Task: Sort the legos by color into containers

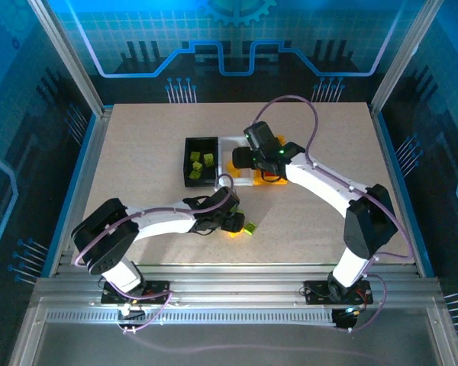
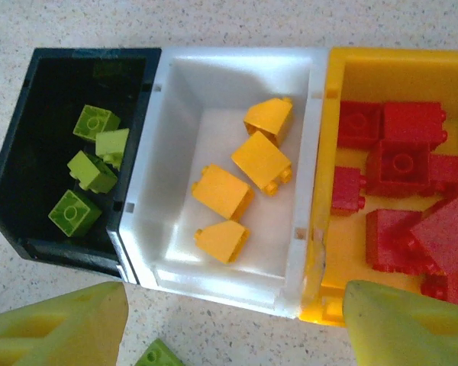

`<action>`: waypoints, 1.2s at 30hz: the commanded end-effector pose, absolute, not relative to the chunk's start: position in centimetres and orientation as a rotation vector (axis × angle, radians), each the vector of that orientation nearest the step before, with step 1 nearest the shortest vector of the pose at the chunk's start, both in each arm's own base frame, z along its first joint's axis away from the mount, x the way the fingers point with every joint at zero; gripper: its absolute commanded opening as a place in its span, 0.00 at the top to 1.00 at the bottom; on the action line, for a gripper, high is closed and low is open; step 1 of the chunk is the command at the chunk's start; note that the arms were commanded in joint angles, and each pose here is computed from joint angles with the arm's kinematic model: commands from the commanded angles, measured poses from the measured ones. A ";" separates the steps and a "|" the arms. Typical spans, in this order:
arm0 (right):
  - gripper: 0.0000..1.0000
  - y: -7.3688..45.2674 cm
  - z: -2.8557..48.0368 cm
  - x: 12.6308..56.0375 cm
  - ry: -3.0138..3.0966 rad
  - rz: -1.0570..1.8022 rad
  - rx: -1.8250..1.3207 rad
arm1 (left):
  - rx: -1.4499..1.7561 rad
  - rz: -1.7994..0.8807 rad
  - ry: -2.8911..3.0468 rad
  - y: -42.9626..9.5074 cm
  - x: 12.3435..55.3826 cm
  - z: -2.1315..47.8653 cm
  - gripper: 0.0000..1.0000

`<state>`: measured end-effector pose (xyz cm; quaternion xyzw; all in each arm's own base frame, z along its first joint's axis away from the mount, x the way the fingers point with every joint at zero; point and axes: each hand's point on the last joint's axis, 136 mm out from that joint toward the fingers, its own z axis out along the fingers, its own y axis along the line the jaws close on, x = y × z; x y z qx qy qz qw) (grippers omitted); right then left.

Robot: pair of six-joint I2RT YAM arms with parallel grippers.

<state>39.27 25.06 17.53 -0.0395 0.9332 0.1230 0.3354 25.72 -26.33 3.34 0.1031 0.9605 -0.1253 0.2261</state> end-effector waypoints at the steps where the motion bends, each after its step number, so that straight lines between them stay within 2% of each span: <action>1: 0.25 24.3 19.0 39.2 2.384 0.358 -0.058 | 0.295 -0.245 2.639 -25.8 26.3 2.8 0.30; 3: 0.25 24.1 19.1 39.0 2.380 0.358 -0.056 | 0.296 -0.234 2.642 -25.8 26.2 2.6 0.41; 5: 0.24 23.8 19.2 38.7 2.376 0.358 -0.053 | 0.295 -0.229 2.638 -25.8 26.2 2.6 0.46; 7: 0.25 23.6 19.3 38.4 2.373 0.358 -0.050 | 0.300 -0.226 2.641 -25.8 26.1 2.6 0.48; 10: 0.25 23.2 19.4 38.1 2.368 0.364 -0.039 | 0.297 -0.178 2.653 -25.2 26.1 2.3 0.42; 16: 0.25 22.4 19.5 37.5 2.361 0.359 -0.026 | 0.273 -0.196 2.626 -24.9 26.0 3.4 0.58; 22: 0.25 20.9 19.4 36.5 2.363 0.359 0.008 | 0.218 -0.297 2.500 -24.8 27.1 9.5 0.63; 25: 0.24 20.2 18.4 35.1 2.392 0.356 0.009 | 0.155 -0.376 2.440 -24.7 29.4 12.8 0.63; 29: 0.24 19.0 16.3 33.0 2.445 0.345 0.027 | 0.066 -0.414 2.394 -24.9 35.0 15.2 0.64; 36: 0.24 18.2 12.7 29.7 2.544 0.341 -0.005 | 0.013 -0.339 2.420 -26.6 44.2 13.7 0.66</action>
